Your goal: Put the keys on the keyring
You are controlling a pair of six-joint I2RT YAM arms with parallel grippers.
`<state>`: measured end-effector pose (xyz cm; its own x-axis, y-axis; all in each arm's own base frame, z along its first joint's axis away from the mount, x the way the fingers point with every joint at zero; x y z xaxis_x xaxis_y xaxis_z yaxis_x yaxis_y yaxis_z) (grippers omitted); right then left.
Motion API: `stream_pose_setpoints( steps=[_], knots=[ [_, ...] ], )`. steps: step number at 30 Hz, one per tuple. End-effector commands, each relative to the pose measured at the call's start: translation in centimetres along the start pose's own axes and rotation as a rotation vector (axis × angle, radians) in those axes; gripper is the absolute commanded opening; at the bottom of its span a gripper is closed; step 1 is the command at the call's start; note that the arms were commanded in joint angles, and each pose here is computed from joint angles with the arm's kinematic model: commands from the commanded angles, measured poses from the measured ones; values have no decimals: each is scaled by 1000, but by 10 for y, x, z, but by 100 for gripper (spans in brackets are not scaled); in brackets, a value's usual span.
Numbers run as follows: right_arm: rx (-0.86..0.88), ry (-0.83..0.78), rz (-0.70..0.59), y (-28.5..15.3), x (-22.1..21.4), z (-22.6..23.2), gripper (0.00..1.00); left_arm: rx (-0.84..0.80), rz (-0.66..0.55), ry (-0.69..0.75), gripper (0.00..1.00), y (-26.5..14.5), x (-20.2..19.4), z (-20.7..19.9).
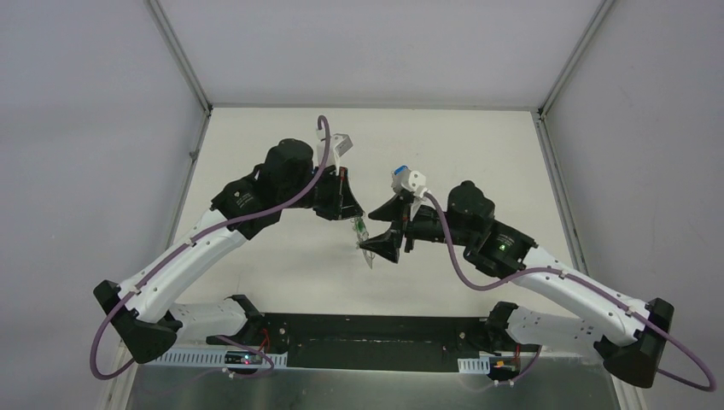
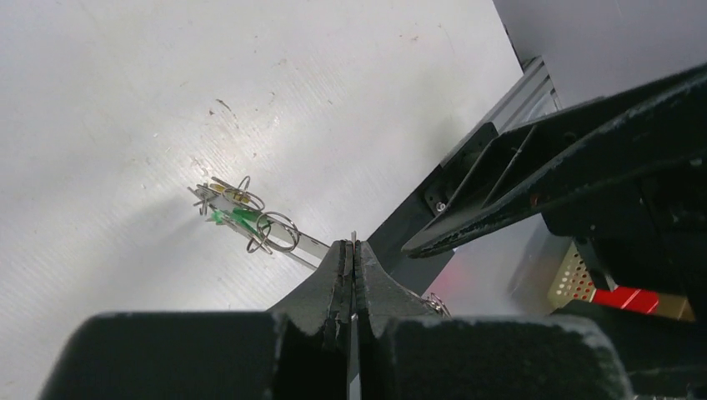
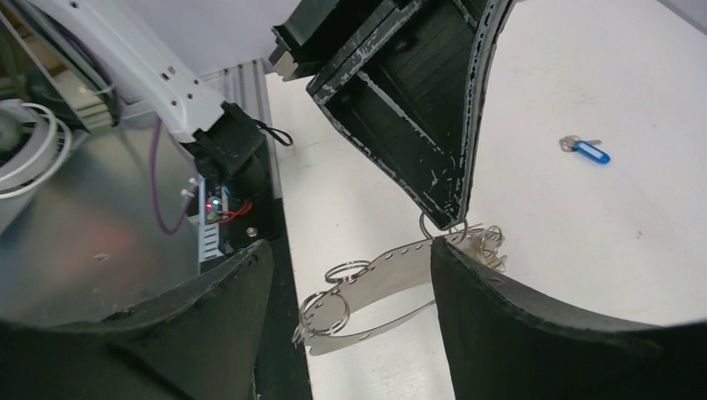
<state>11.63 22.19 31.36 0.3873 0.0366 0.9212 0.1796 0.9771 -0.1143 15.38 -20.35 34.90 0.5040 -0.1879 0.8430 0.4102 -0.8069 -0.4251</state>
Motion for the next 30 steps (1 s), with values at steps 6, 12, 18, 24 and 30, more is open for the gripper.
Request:
stream_pose_setpoints(
  steps=[6,12,18,24,30],
  knots=[
    [-259,-136,114,10,0,-8,69,21,-46,-84,0,-4,22,-10],
    [-334,-157,131,12,-6,-15,41,0,-36,-111,0,-4,24,-12],
    [-375,-154,56,7,-5,-17,0,-19,-16,-145,0,-6,19,-15],
    [-377,-176,18,-2,-3,-15,0,-20,-2,-180,0,-17,13,-18],
    [-355,-173,5,-12,-2,-9,0,-66,21,-223,0,-24,7,-24]
  ],
)
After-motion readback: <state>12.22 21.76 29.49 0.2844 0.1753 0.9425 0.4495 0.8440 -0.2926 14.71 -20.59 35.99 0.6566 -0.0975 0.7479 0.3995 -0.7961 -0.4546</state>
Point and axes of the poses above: each gripper's point midway between its finger pads, its own y axis out along the fingers, its own z axis along the line the jaws close on, x = y × z, the point moved 10 cm from there along -y, back along the fingers, and after that the axes turned 13 degrees about y, right-handed, at the moved point
